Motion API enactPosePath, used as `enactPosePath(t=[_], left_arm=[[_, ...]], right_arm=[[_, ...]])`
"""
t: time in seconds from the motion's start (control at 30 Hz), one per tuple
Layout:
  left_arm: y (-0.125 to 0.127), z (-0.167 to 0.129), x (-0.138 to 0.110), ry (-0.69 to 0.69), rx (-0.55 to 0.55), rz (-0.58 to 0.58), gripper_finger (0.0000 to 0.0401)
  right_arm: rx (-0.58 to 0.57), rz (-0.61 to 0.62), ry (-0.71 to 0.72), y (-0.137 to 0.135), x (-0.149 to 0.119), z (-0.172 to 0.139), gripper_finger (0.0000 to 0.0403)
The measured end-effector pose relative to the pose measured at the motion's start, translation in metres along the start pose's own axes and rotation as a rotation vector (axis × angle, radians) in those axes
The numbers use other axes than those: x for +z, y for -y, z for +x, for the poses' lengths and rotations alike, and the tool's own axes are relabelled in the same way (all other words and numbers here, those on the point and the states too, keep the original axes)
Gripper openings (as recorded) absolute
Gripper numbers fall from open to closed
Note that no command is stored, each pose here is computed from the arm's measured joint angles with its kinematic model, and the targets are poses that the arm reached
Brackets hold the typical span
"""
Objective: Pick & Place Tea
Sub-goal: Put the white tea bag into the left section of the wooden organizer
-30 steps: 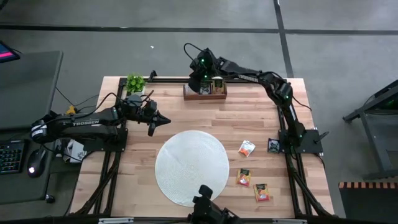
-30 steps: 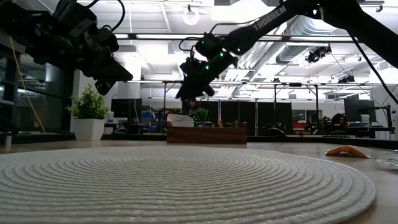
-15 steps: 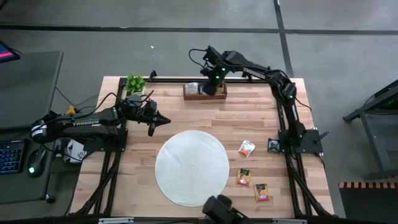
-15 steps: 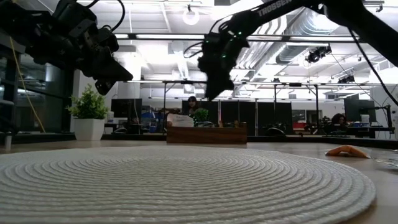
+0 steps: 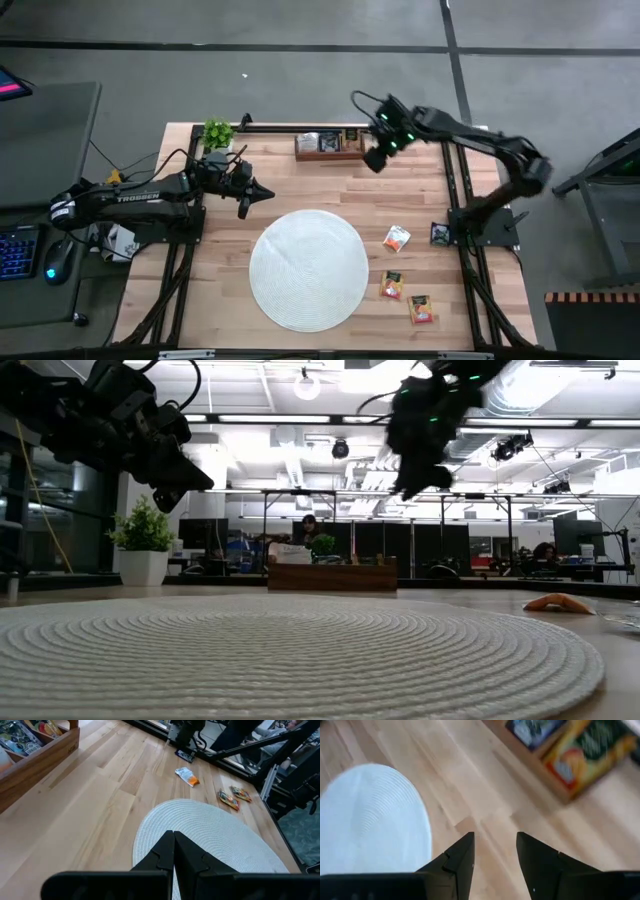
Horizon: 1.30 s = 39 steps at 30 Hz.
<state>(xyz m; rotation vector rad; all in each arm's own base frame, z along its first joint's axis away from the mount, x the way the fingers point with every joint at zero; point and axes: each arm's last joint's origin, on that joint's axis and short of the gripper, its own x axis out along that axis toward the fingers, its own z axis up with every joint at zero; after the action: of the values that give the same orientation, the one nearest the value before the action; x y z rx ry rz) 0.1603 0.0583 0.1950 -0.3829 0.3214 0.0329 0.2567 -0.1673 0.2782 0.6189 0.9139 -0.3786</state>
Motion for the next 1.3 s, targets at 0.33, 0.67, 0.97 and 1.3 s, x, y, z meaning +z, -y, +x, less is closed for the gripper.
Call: enactPosePath(t=[0.33, 0.67, 0.97, 1.3], left_arm=[[0.000, 0.000, 0.000, 0.000, 0.000, 0.000, 0.0000], [0.000, 0.000, 0.000, 0.000, 0.000, 0.000, 0.0000], [0.000, 0.000, 0.000, 0.000, 0.000, 0.000, 0.0000], [0.000, 0.000, 0.000, -0.001, 0.000, 0.000, 0.0000]], right_arm=[[-0.038, 0.429, 0.019, -0.004, -0.117, 0.000, 0.0142], [-0.037, 0.708, -0.114, -0.004, -0.182, 0.018, 0.0142], [-0.091, 0.725, -0.235, -0.023, -0.207, 0.022, 0.0142], [-0.160, 0.784, -0.244, -0.041, -0.225, 0.021, 0.0162]])
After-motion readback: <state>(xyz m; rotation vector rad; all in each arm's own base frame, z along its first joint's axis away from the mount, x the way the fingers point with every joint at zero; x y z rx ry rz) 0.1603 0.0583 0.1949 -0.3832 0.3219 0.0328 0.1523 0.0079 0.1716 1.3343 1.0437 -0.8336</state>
